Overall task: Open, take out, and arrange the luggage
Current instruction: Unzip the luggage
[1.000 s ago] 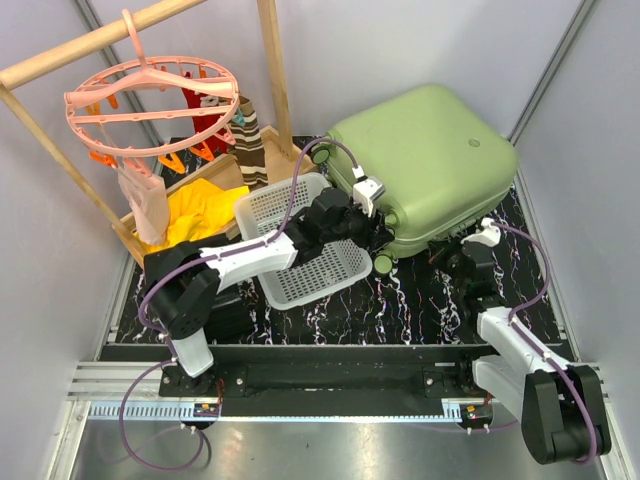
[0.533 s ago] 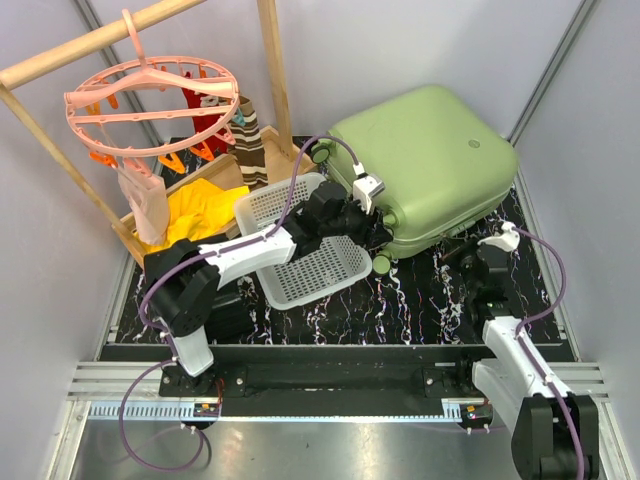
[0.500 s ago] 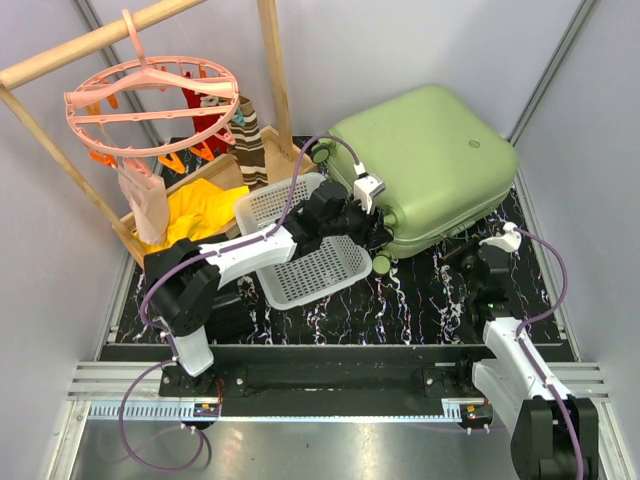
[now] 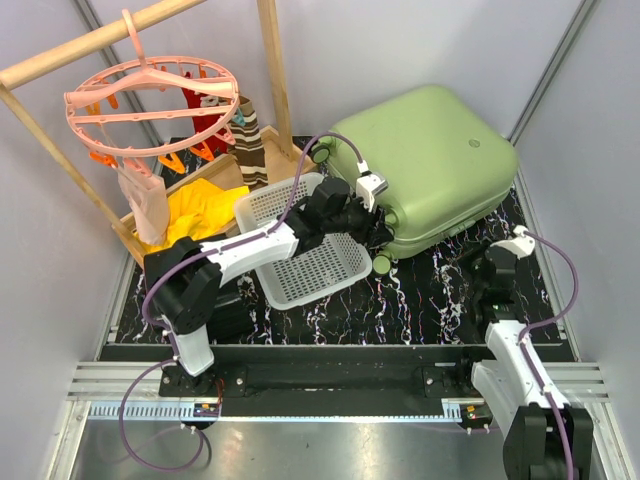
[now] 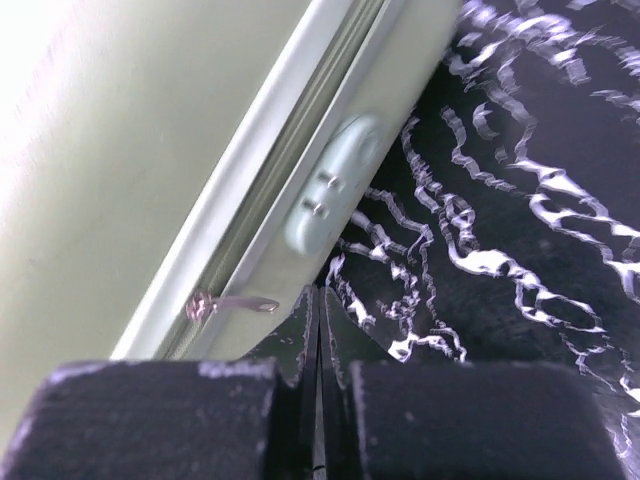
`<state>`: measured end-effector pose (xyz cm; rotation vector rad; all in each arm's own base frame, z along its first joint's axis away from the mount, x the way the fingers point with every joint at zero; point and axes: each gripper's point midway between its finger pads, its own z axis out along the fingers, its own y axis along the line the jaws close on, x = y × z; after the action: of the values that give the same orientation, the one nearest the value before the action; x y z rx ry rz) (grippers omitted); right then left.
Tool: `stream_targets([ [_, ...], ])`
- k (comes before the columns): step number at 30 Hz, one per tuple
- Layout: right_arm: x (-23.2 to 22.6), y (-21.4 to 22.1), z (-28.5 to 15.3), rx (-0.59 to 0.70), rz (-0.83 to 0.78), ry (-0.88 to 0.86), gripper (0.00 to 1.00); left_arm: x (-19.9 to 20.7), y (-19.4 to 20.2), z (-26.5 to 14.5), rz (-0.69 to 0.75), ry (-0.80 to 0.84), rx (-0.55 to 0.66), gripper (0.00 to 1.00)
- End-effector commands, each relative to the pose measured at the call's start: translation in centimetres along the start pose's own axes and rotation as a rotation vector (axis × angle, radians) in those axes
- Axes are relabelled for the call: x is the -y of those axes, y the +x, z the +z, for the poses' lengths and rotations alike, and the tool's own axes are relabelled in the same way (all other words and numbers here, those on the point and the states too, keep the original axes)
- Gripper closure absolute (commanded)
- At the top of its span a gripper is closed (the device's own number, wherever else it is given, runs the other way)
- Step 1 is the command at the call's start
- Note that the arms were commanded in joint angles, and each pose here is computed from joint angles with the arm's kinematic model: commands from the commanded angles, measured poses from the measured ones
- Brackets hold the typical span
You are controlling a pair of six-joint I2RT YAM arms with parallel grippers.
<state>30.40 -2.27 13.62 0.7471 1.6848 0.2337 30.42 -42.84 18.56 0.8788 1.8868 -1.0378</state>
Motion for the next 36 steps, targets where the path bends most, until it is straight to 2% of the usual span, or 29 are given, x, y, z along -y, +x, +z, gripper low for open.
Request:
stream_targets([
  [1,-3.5,0.7,0.6,-0.103,-0.155,-0.175,0.95,-0.1,-9.5,-3.6,0.086,-0.003,0.252,1.00],
  [2,-4.6,0.7,0.6,-0.127,-0.168,-0.222,0.84,-0.5,-10.2,-4.4,0.086,-0.011,0.267,1.00],
  [4,-5.1,1.8,0.7,-0.193,-0.176,-0.251,0.77,-1.0,-10.4,-5.0,0.089,-0.027,0.270,1.00],
  [5,-5.4,2.0,0.7,-0.202,-0.177,-0.269,0.70,-1.1,-10.7,-5.4,0.094,-0.034,0.276,1.00],
  [10,-7.1,2.6,0.3,-0.225,-0.200,-0.385,0.56,-2.2,-10.5,-6.3,0.084,-0.066,0.264,1.00],
  [11,-7.4,2.7,0.1,-0.228,-0.214,-0.409,0.39,-2.6,-10.4,-6.5,0.075,-0.071,0.263,1.00],
  [12,-8.0,2.8,-0.2,-0.238,-0.237,-0.454,0.32,-2.6,-10.6,-6.8,0.074,-0.073,0.268,1.00],
  [18,-9.1,2.5,0.3,-0.237,-0.276,-0.502,0.34,-2.9,-10.8,-7.4,0.061,-0.078,0.268,1.00],
  [27,-11.1,3.6,1.5,-0.297,-0.332,-0.629,0.50,-3.7,-10.9,-8.2,0.037,-0.089,0.267,1.00],
  [36,-11.9,4.8,1.4,-0.319,-0.364,-0.684,0.53,-4.5,-11.0,-8.8,0.028,-0.105,0.261,1.00],
])
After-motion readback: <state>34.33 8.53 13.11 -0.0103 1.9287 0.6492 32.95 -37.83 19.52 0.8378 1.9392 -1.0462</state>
